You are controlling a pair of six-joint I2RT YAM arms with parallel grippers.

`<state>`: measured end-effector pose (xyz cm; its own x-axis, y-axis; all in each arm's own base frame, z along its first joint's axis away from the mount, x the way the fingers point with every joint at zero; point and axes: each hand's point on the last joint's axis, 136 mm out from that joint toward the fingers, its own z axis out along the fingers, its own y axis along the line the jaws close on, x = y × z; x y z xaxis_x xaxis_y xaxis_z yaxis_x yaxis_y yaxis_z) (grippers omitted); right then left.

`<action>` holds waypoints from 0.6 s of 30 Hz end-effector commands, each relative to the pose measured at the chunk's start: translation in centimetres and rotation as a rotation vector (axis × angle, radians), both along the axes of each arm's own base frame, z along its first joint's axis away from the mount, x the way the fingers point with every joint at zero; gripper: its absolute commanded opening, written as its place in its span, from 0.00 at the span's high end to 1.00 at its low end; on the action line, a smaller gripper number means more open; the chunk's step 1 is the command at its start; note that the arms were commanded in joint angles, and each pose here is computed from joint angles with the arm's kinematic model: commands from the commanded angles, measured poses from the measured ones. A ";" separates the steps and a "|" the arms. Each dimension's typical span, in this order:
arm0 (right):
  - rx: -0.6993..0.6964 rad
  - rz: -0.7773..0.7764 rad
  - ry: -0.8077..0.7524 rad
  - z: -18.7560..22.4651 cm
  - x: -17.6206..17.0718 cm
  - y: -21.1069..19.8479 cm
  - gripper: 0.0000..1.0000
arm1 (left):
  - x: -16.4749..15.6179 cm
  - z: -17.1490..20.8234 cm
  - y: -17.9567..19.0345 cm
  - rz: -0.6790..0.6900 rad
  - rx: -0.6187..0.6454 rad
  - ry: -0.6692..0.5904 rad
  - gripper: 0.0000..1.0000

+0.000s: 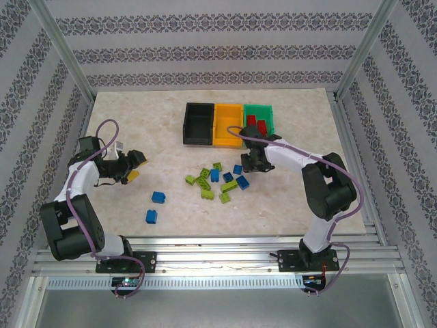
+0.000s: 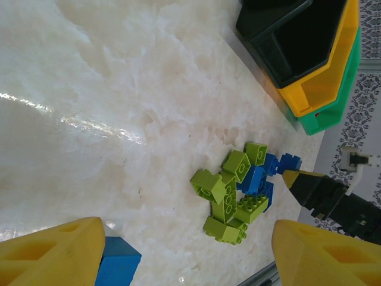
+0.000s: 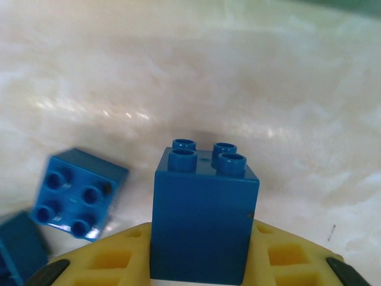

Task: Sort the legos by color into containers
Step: Pick up the lego from the center of the table, then place the lego in the container.

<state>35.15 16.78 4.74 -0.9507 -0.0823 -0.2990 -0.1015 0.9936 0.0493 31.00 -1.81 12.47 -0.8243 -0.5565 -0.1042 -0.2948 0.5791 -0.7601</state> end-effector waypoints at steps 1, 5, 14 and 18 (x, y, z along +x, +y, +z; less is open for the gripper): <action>0.083 0.046 -0.115 4.2 2.7 2.3 0.71 | 0.3 0.6 0.2 0.009 -0.017 -0.030 0.26; 0.132 0.076 -0.177 7.7 6.0 4.3 0.70 | 0.1 0.4 0.0 0.007 -0.025 -0.022 0.26; 0.210 0.087 -0.223 9.9 13.8 6.4 0.67 | -0.1 0.5 0.0 0.006 -0.017 -0.023 0.26; 0.217 0.084 -0.208 9.4 15.0 6.2 0.55 | -0.4 0.4 0.0 0.005 -0.011 -0.020 0.26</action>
<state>50.58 23.35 14.91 -0.8295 -0.0484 -0.5564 -0.2052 0.9529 0.2231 30.96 -1.91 12.41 -0.8244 -0.5569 -0.1012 -0.2938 0.5740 -0.7643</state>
